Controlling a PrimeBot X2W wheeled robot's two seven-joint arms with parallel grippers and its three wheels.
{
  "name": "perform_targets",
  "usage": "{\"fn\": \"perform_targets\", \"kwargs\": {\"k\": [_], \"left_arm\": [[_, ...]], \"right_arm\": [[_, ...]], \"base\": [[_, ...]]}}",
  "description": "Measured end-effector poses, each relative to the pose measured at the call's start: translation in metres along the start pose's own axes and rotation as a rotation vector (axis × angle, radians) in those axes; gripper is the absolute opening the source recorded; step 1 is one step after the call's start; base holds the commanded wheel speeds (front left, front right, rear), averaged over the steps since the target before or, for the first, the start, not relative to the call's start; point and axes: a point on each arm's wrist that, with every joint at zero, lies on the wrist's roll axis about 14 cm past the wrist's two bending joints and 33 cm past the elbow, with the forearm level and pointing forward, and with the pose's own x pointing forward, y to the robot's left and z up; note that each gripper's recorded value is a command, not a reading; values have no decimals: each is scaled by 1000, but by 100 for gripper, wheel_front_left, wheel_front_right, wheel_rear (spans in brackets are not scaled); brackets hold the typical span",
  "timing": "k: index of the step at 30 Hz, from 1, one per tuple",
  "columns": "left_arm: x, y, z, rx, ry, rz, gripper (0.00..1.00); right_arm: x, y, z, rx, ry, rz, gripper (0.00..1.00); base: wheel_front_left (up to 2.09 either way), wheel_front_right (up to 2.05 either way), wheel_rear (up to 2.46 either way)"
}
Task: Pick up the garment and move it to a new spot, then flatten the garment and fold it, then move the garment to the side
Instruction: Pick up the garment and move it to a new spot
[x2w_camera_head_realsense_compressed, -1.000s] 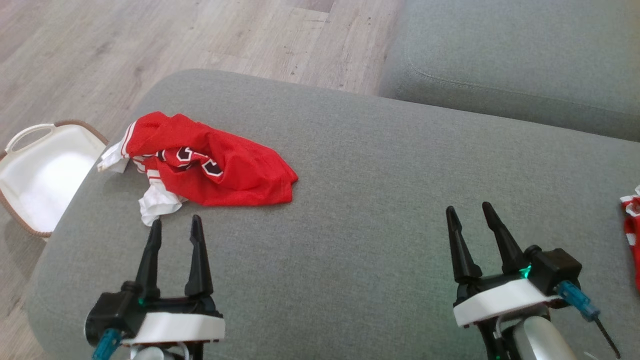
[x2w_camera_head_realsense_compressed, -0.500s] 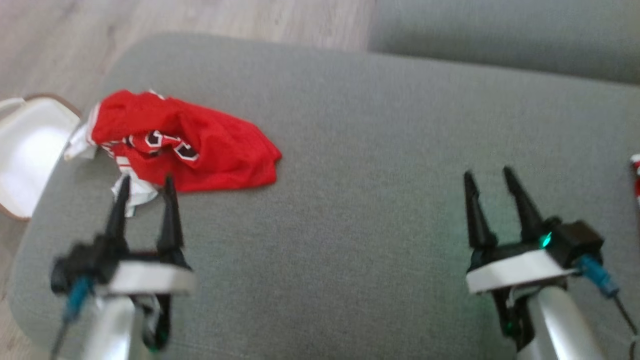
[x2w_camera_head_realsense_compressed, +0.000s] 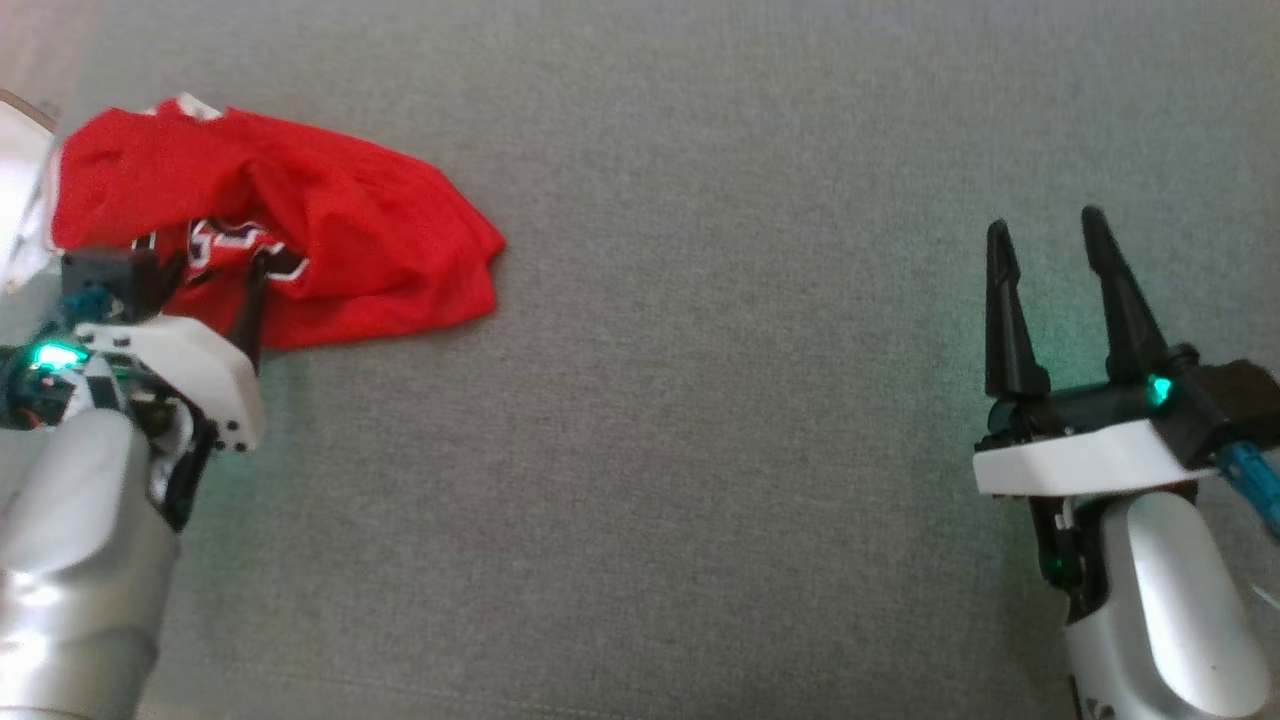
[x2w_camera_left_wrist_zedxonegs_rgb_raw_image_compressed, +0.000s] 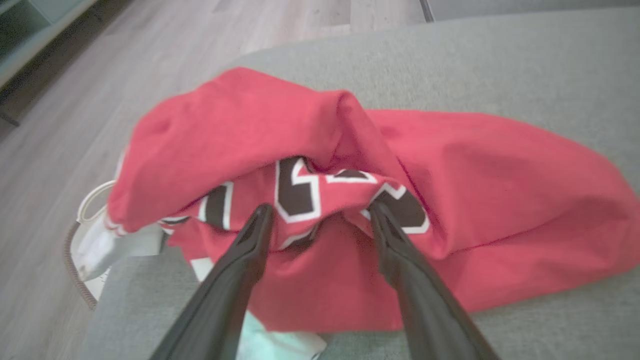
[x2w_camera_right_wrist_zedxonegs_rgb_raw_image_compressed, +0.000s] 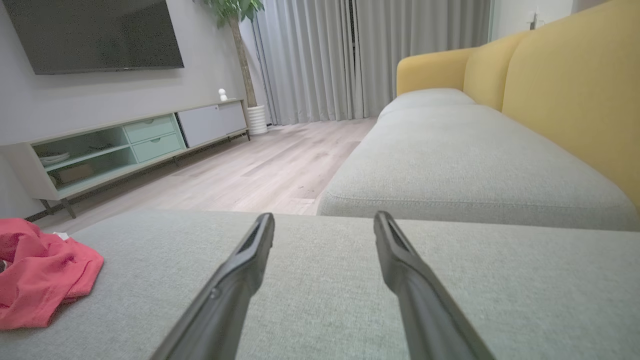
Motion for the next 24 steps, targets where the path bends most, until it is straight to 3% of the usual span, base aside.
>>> {"fn": "perform_targets", "kwargs": {"k": [5, 11, 12, 13, 18, 24], "left_arm": [[17, 6, -27, -4, 191, -9, 100], [32, 13, -27, 12, 247, -6, 100], [34, 12, -27, 9, 258, -9, 35], [35, 12, -27, 4, 262, -13, 0], [30, 10, -12, 17, 177, -24, 0], [21, -10, 39, 25, -59, -83, 0]], "right_arm": [[4, -9, -10, -5, 27, -17, 100], [9, -16, -16, -8, 36, -26, 100], [9, -17, -17, -8, 37, -29, 100], [8, -18, -16, -9, 38, -32, 100], [5, -17, -5, -20, 19, -32, 100], [-5, -11, 14, -14, -18, -28, 100]], "base": [[0, 0, 0], [0, 0, 0], [0, 0, 0], [0, 0, 0], [0, 0, 0], [0, 0, 0]]}}
